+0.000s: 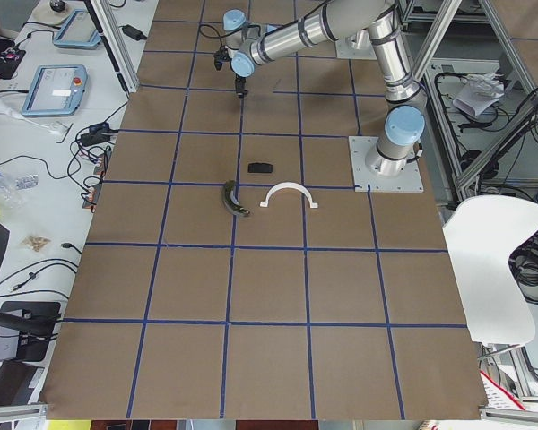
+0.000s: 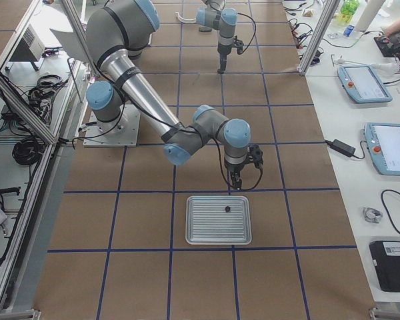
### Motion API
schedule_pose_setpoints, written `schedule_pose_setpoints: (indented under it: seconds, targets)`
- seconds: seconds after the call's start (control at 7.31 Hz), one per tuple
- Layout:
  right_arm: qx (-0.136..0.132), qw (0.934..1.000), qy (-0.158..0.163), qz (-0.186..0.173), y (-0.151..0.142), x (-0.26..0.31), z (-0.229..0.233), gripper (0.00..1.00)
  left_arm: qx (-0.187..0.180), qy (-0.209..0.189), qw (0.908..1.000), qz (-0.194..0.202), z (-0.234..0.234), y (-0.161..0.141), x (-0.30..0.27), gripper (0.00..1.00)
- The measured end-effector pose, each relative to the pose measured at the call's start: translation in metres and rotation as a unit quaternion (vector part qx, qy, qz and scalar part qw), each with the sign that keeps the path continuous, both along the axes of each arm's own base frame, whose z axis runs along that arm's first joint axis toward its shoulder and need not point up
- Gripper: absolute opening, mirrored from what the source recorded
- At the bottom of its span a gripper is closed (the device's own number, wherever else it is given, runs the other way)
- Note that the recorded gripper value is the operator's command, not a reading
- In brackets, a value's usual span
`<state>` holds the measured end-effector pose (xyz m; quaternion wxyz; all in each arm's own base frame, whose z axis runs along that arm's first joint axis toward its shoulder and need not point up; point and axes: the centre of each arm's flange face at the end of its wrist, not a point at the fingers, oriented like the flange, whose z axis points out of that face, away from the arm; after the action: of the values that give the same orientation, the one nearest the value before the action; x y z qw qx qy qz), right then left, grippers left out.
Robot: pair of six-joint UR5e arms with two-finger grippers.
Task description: Place bearing gear from tray to pile
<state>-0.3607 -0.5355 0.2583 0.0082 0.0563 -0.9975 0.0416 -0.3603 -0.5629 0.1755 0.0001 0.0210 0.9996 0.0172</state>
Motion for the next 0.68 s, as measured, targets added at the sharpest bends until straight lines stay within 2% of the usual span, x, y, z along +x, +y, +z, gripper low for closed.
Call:
schedule_pose_setpoints:
  seconds: [0.14, 0.27, 0.41, 0.68]
  targets:
    - [0.002, 1.0, -0.003, 0.0, 0.014, -0.031, -0.02, 1.0, -0.001, 0.001, 1.0, 0.0, -0.002, 0.0, -0.002, 0.26]
    - [0.006, 0.9999, -0.009, -0.001, 0.025, -0.054, -0.041, 1.0, -0.002, 0.001, 1.0, -0.001, -0.002, 0.001, -0.003, 0.1]
    - [0.009, 0.9999, -0.013, -0.002, 0.029, -0.067, -0.056, 0.9, -0.003, 0.002, 1.0, -0.002, -0.001, 0.001, -0.004, 0.01]
    - [0.008, 0.9999, -0.014, -0.003, 0.025, -0.084, -0.062, 0.82, -0.006, 0.004, 1.0, -0.005, 0.003, 0.002, -0.004, 0.0]
